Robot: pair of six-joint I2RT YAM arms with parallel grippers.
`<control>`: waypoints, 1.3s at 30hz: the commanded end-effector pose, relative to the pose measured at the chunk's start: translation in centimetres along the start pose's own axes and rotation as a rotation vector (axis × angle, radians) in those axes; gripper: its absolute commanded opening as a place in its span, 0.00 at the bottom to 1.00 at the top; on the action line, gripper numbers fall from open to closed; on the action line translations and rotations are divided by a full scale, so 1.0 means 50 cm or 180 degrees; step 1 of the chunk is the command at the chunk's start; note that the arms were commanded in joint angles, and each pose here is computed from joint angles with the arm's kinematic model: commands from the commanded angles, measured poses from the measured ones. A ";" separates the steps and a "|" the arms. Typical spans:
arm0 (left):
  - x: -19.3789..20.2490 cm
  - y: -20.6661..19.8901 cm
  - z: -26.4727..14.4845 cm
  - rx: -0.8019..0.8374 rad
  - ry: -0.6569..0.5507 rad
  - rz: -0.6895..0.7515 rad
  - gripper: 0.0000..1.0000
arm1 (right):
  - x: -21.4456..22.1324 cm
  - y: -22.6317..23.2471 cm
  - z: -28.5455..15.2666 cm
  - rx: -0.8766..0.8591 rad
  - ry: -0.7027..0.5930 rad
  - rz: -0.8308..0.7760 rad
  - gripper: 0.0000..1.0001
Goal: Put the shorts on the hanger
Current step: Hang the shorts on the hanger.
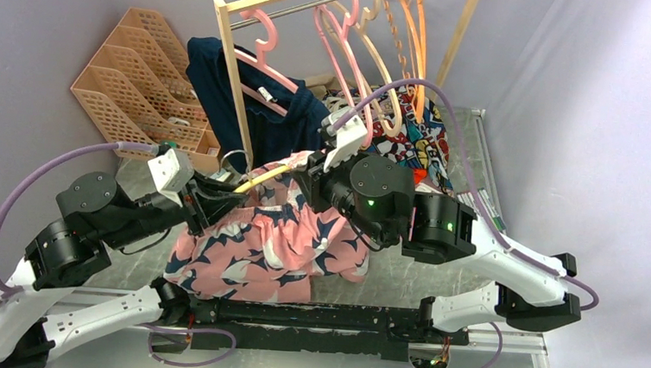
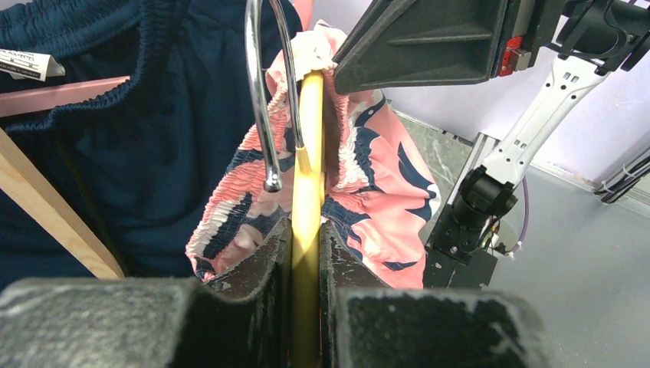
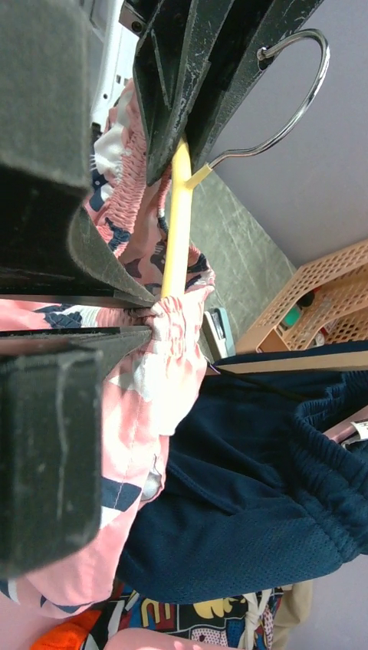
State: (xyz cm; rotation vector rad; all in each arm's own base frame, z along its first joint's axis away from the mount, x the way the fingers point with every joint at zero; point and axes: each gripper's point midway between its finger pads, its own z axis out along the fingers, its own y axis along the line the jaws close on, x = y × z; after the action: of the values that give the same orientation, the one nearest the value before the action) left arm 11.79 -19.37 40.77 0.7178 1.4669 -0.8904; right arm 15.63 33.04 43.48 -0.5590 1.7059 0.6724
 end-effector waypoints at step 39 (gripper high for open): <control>-0.071 -0.094 -0.004 0.0857 -0.0364 0.0213 0.07 | -0.057 0.090 -0.232 -0.1874 -0.0034 -0.0023 0.60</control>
State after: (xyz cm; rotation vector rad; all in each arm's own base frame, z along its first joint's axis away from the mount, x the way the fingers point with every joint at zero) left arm 9.61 -21.12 41.16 0.8588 1.3832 -1.0021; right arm 4.69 31.65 44.62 -1.0244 1.6084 1.2007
